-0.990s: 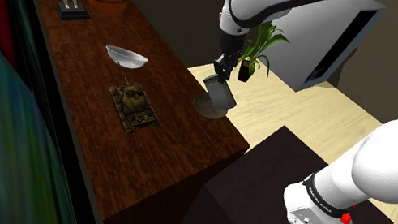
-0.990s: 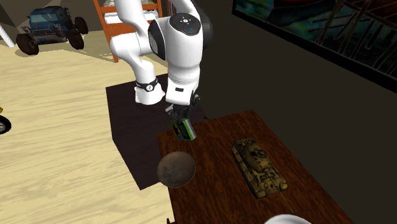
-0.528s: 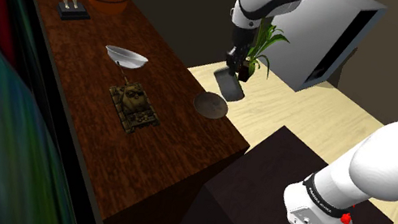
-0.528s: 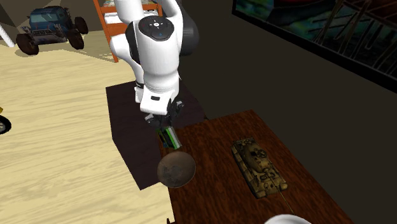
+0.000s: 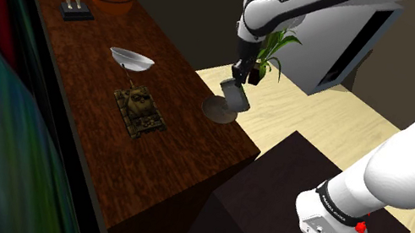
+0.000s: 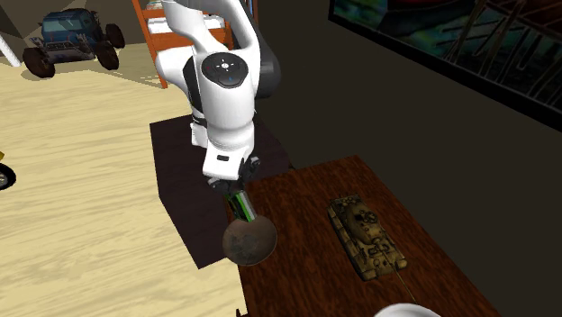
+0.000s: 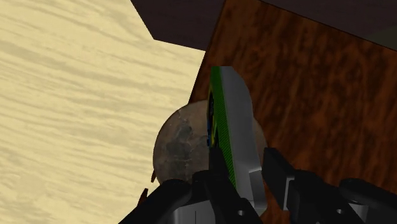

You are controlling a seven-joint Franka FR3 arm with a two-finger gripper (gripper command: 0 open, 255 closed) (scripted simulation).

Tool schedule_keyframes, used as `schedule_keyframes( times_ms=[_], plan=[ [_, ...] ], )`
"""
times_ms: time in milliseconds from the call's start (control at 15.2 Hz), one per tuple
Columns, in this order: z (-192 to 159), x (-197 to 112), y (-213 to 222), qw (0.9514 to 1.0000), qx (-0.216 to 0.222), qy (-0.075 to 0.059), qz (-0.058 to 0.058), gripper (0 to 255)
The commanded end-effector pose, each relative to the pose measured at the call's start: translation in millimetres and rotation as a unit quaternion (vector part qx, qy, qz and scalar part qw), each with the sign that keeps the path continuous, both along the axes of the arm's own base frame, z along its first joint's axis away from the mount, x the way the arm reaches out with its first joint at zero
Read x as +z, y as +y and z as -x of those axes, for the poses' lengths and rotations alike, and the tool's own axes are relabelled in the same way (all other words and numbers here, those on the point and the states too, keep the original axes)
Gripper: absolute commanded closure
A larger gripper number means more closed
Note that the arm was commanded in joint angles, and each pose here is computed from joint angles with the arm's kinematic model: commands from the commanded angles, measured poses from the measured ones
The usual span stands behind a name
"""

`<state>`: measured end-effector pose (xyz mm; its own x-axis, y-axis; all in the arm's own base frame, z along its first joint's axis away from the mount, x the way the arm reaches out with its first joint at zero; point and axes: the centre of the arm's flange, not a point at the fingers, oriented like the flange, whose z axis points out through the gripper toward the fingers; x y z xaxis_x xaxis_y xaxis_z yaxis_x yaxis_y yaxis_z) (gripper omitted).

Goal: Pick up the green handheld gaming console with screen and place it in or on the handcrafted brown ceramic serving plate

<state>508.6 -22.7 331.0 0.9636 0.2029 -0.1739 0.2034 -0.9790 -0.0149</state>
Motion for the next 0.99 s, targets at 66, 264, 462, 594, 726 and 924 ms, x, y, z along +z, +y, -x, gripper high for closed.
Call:
schedule_keyframes(
  times_ms=[66, 264, 462, 594, 726, 924],
  plan=[
    [1, -15, -1, 1.0000, 0.000, 0.000, 0.000, 255],
    [1, -31, -1, 1.0000, 0.000, 0.000, 0.000, 255],
    [1, -47, -1, 1.0000, 0.000, 0.000, 0.000, 255],
    [1, -57, -1, 1.0000, 0.000, 0.000, 0.000, 255],
    [1, -68, -1, 1.0000, 0.000, 0.000, 0.000, 255],
    [1, -68, 0, 1.0000, 0.000, 0.000, 0.000, 255]
  ],
)
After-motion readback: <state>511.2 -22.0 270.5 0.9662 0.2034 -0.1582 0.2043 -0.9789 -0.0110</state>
